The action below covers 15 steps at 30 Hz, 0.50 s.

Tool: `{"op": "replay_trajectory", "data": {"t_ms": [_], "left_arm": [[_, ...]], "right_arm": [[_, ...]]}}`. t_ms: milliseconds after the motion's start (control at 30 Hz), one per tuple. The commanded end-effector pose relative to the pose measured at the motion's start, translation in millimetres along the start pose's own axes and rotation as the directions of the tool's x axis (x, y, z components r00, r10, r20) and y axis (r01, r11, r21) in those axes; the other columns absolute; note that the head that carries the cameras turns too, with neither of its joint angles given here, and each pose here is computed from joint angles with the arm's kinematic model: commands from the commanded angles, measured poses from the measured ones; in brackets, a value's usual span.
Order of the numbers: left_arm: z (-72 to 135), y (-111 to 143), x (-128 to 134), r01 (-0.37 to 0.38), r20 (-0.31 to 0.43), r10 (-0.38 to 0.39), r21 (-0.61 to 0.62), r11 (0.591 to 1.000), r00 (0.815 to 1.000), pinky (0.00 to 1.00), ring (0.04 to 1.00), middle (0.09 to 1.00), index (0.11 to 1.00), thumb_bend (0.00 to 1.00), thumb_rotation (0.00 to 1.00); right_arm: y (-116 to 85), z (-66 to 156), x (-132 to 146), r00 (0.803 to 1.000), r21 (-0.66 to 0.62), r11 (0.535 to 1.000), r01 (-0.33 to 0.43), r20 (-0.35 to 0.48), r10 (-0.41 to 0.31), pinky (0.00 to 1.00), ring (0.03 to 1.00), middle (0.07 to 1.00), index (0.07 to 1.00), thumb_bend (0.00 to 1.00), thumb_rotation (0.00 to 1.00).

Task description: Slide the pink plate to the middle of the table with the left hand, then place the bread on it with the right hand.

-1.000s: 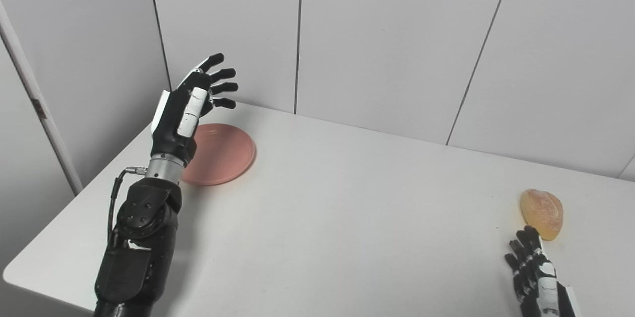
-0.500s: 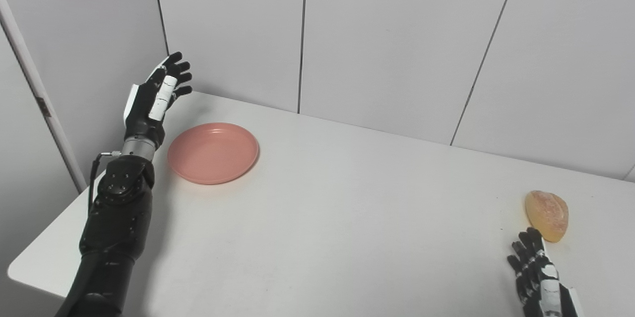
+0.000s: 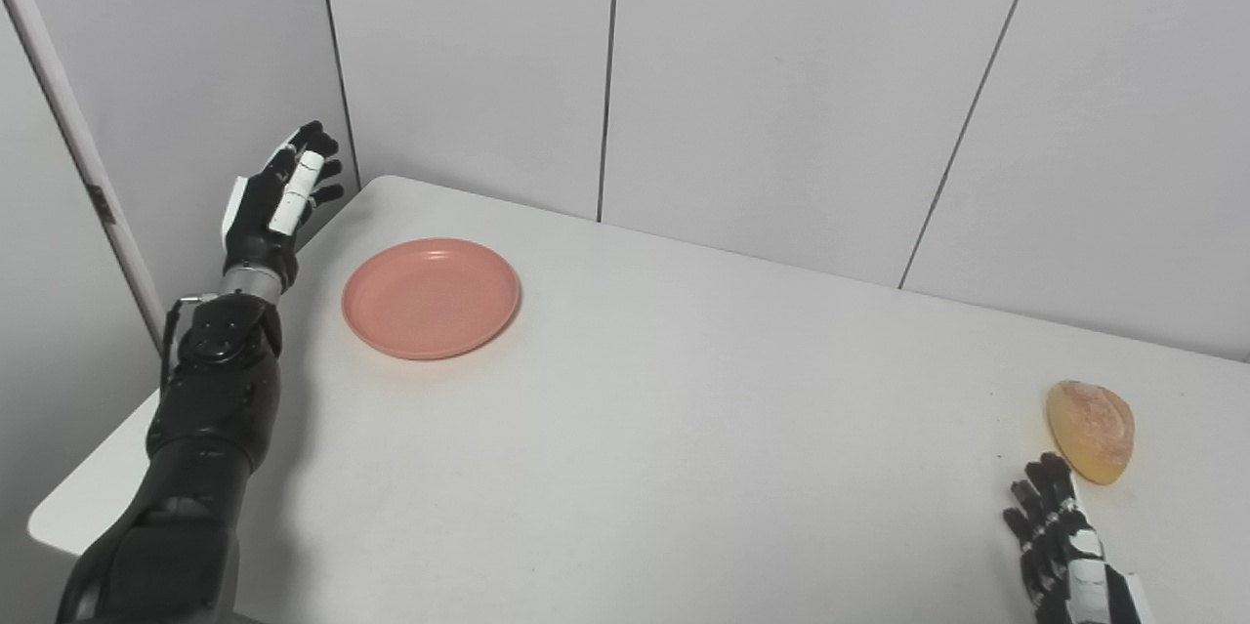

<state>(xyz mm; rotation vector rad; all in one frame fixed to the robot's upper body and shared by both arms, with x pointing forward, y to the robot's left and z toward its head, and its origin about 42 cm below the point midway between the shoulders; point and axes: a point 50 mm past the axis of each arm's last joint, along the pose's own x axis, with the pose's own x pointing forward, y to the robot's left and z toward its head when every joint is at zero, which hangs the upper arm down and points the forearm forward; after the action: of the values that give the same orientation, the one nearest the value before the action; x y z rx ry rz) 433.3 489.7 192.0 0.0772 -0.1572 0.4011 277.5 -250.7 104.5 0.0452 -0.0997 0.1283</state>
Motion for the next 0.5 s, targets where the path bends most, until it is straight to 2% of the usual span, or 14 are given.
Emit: {"op": "replay_trajectory", "data": {"t_ms": [0, 100, 367, 400, 467], "left_arm": [[33.3, 7.0, 21.4, -0.021, 0.106, 0.022, -0.009, 1.0, 0.994, 0.8, 0.852, 0.871, 0.864, 0.94, 0.78], [25.8, 5.8, 21.5, -0.033, 0.071, 0.035, -0.033, 0.999, 0.997, 0.8, 0.852, 0.859, 0.859, 0.91, 0.78], [7.1, -2.5, 19.7, -0.002, 0.0, 0.002, -0.041, 0.999, 1.0, 0.83, 0.86, 0.835, 0.846, 0.9, 0.77], [5.3, -4.1, 19.4, 0.003, -0.006, -0.003, -0.047, 0.999, 1.0, 0.85, 0.867, 0.836, 0.851, 0.86, 0.77], [2.0, -9.4, 18.3, 0.015, -0.011, -0.016, -0.056, 0.998, 1.0, 0.85, 0.874, 0.84, 0.854, 0.84, 0.77]], "right_arm": [[-9.5, -21.1, -17.8, 0.995, -0.01, 1.0, 0.028, -0.098, -0.029, 1.0, 0.985, 1.0, 0.986, 0.81, 0.99], [-8.6, -20.3, -18.3, 0.995, -0.009, 1.0, 0.028, -0.097, -0.029, 1.0, 0.983, 1.0, 0.986, 0.8, 0.98], [-6.4, -18.8, -20.6, 0.994, -0.003, 0.999, 0.032, -0.102, -0.032, 0.99, 0.974, 0.996, 0.975, 0.8, 0.97], [-6.2, -18.7, -20.8, 0.994, -0.003, 0.999, 0.032, -0.102, -0.032, 0.99, 0.973, 0.997, 0.976, 0.8, 0.97], [-5.7, -18.3, -21.3, 0.994, -0.007, 0.999, 0.033, -0.103, -0.033, 0.99, 0.972, 0.997, 0.977, 0.8, 0.97]]}}
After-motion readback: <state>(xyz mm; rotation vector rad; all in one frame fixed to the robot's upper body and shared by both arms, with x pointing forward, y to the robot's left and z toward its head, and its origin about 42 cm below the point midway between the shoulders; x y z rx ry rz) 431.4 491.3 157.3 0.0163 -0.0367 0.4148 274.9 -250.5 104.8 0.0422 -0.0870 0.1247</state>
